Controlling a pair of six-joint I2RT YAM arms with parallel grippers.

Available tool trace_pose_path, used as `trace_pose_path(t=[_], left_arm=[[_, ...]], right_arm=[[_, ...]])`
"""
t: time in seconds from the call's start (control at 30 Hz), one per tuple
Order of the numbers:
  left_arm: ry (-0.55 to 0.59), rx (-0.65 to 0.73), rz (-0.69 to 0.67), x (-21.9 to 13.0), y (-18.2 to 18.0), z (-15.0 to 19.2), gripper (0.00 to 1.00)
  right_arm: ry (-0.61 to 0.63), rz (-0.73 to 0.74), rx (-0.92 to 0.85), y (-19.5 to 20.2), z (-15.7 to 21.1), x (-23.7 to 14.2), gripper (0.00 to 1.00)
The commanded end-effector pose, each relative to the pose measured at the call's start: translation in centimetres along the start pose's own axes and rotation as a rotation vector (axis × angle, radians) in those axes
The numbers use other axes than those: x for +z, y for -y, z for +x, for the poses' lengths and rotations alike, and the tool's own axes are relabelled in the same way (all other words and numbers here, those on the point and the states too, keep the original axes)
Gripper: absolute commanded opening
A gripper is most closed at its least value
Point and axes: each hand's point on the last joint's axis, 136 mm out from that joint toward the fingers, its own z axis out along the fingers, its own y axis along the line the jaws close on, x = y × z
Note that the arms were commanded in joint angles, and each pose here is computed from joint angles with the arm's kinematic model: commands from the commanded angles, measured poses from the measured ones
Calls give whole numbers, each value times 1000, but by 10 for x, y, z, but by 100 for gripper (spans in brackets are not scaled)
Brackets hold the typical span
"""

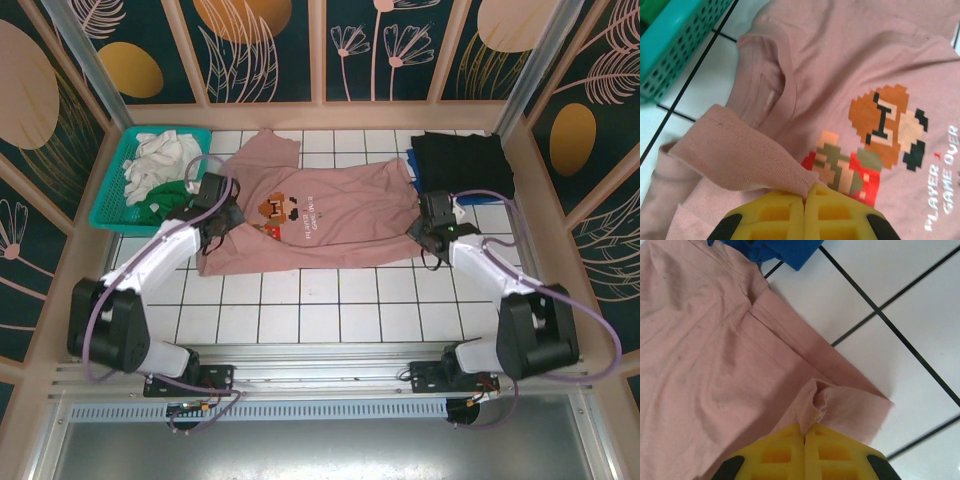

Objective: Fold and stack the t-shirts

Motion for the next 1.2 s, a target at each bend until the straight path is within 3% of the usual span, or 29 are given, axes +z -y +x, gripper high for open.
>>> trace_pose_path(t=[0.0, 0.3, 0.57, 0.87, 0.9, 1.07, 1.17], left_arm=[[21, 72, -77, 18, 1, -11, 0], [69, 94, -194, 37, -2, -33, 0], [75, 25, -226, 46, -26, -37, 0], [18, 54, -228, 78, -17, -36, 1], [15, 55, -235, 79, -17, -38, 11], [18, 63, -240, 67, -17, -47, 30], [17, 51, -101, 48, 0, -38, 44]], right_arm=[[24, -30, -34, -17, -22, 10, 0], [-13, -42, -130, -41, -38, 34, 0], [-39, 28, -125, -25, -45, 61, 0], [-73, -80, -160, -56, -49, 77, 6], [-75, -73, -164, -57, -50, 78, 10], [-30, -80, -199, -61, -60, 59, 35], [29, -170, -224, -72, -54, 29, 58]])
